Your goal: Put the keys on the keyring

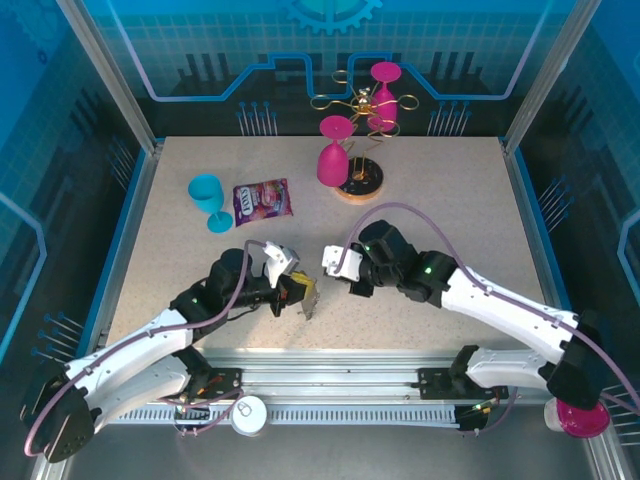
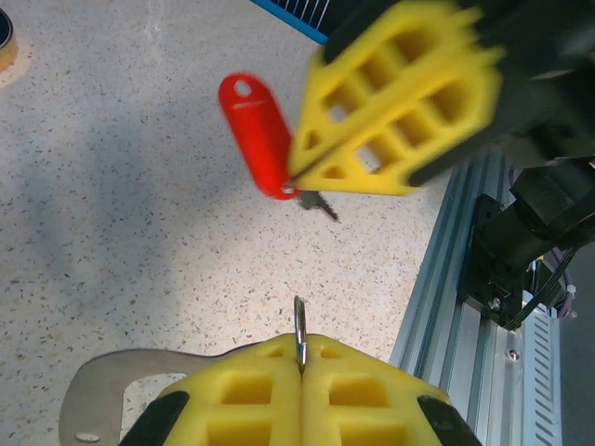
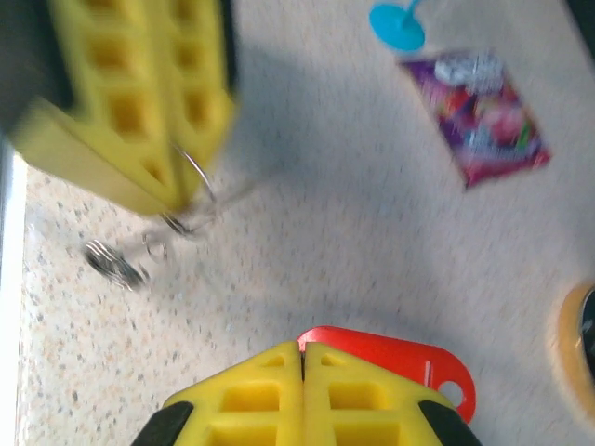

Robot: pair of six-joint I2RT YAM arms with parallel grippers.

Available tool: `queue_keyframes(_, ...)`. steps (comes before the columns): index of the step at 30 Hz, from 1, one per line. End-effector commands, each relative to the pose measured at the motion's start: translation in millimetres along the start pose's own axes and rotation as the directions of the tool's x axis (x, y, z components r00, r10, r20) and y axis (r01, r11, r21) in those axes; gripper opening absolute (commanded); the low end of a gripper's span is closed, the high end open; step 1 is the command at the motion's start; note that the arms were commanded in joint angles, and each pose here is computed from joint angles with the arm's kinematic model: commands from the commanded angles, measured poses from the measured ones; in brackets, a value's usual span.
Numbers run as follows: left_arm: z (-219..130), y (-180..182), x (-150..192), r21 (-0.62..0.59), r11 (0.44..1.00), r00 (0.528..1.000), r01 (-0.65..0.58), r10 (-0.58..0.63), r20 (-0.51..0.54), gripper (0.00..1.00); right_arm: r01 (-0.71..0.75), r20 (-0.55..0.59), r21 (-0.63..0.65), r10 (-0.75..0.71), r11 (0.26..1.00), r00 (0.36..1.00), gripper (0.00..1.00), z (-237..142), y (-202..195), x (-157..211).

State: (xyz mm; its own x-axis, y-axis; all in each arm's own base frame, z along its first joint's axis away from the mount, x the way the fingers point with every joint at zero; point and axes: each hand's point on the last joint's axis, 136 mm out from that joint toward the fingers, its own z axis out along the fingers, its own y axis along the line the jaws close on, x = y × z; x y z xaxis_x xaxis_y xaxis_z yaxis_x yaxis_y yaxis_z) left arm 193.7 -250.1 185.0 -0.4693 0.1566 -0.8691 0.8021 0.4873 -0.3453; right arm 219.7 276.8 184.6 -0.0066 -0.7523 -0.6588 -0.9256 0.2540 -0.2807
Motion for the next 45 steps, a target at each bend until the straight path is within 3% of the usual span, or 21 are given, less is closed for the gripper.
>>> queue_keyframes(1,-3.3,2.3,-7.8,-0.021,0.999,0.999,-0.028,0.029,0.035,0.0,-0.34,-0.204,-0.074,0.319,0.938,0.925,0.0,15.0,4.5,46.7)
queue_keyframes(3,-3.5,7.5,-6.8,-0.05,0.999,0.999,-0.022,0.024,0.035,0.0,-0.528,-0.273,-0.062,0.494,0.847,0.825,0.0,28.7,7.1,64.2)
queue_keyframes(6,-3.3,11.9,-4.3,-0.073,0.997,0.999,-0.014,0.016,0.029,0.0,-0.658,-0.347,-0.003,0.616,0.753,0.707,0.0,48.3,11.2,85.4)
queue_keyframes(10,-3.7,13.2,-3.0,-0.08,0.997,1.0,-0.008,0.01,0.024,0.0,-0.716,-0.379,0.102,0.693,0.691,0.614,0.0,68.3,7.3,111.1)
queue_keyframes(14,-4.7,13.2,-3.2,-0.082,0.997,1.0,-0.01,0.013,0.027,0.0,-0.742,-0.427,0.119,0.709,0.66,0.562,0.0,81.5,13.1,123.6)
queue_keyframes(20,-4.5,12.5,-1.9,-0.077,0.997,1.0,-0.009,0.011,0.026,0.0,-0.735,-0.471,0.167,0.708,0.657,0.526,0.0,90.4,14.1,139.2)
queue_keyframes(32,-3.7,12.0,-1.9,-0.073,0.997,1.0,-0.01,0.012,0.024,0.0,-0.72,-0.517,0.19,0.691,0.668,0.505,0.16,86.8,16.1,147.6)
queue_keyframes(45,-2.7,11.2,-2.5,-0.066,0.998,1.0,-0.011,0.013,0.024,0.0,-0.722,-0.538,0.174,0.679,0.67,0.5,0.16,82.9,18.9,145.1)
